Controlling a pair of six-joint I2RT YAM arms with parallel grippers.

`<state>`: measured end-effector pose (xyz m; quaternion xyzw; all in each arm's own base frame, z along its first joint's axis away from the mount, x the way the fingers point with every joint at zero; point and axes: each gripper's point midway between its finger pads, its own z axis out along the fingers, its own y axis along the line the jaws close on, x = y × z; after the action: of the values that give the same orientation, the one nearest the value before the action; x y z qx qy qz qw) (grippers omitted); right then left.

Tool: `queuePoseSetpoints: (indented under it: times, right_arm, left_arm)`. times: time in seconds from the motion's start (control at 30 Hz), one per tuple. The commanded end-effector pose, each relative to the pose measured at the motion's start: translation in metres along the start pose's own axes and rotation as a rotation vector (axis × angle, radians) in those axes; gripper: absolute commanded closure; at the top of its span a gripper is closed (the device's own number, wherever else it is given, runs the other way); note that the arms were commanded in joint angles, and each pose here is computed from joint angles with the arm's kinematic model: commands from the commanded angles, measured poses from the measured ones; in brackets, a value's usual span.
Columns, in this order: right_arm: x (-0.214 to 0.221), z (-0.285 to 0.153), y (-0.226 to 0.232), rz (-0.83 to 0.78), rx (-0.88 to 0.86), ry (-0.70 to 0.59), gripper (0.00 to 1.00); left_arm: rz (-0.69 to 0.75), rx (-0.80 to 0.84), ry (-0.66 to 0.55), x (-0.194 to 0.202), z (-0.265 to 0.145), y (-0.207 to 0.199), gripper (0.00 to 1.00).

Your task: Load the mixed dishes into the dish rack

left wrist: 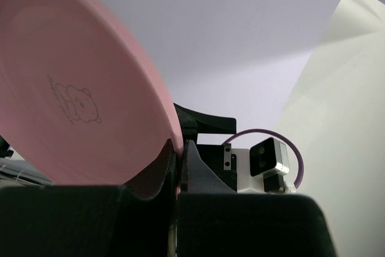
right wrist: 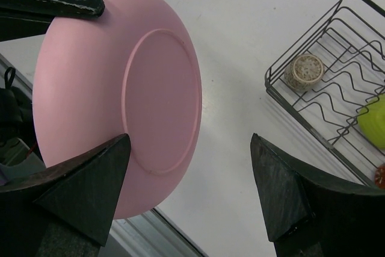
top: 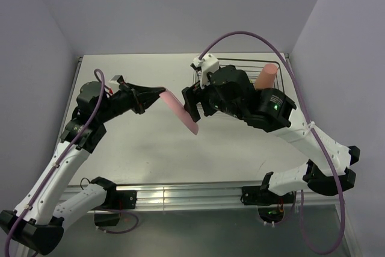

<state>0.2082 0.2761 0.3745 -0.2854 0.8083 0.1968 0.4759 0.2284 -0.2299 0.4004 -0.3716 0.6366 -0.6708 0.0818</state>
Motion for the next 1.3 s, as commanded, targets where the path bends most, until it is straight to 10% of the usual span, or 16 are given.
queuePoseSetpoints:
  times: [0.0,1.27]
  right_arm:
    - [-0.023,-0.021,0.009,0.013,-0.037,-0.083,0.12]
    - [0.002,0.025,0.041,-0.139,0.034,0.068,0.14]
  left_arm:
    - [-0.127,0.021,-0.014,-0.002,-0.001,-0.011,1.00]
    - [-0.047,-0.019,0.016,-0.005,0.012,-0.030,1.00]
